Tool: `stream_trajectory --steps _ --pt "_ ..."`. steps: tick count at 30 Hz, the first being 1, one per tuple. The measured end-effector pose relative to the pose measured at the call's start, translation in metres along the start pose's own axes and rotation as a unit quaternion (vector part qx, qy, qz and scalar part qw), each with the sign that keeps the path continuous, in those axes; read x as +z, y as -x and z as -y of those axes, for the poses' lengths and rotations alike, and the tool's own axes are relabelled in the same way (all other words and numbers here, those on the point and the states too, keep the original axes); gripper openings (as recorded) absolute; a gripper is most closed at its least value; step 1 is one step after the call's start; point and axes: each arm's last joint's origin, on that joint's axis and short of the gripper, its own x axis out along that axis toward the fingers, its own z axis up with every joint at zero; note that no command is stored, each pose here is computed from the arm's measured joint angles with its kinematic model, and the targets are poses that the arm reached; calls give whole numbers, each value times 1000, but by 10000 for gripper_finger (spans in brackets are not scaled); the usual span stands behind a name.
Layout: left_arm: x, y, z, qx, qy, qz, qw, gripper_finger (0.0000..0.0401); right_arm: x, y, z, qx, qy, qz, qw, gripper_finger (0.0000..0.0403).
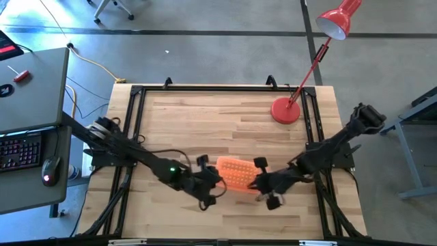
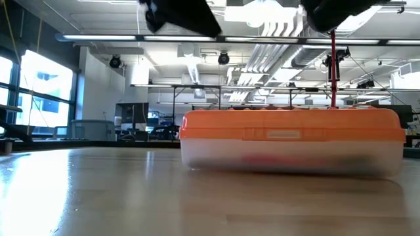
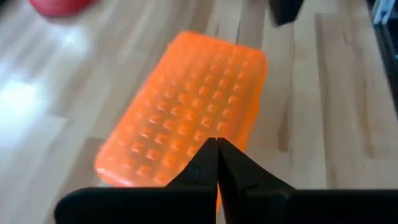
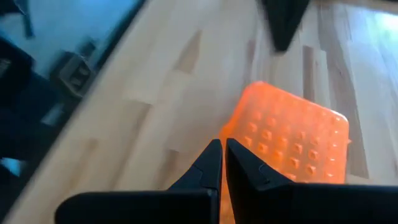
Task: Pick & place school supplies into a supply box
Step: Return to Home Position
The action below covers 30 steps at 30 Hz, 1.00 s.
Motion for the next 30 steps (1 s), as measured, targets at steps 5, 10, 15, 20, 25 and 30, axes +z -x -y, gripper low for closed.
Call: stream_trajectory --steps 5,10,15,20,25,30 --pt "11 67 -18 21 -32 10 999 24 -1 41 -16 22 -11 13 1000 0" --pt "15 155 -59 0 -56 18 998 11 0 100 -19 -21 -7 93 995 0" --pt "-8 220 -108 -25 -88 12 996 47 -2 144 -18 59 64 161 983 0" --pt "-52 221 -129 -116 -60 114 985 61 -28 140 -15 124 162 295 933 0" --pt "-109 184 -131 -211 -101 220 947 40 -80 118 6 97 100 339 930 0" --pt "-140 167 -149 -160 -109 315 929 21 -114 120 30 67 34 372 925 0"
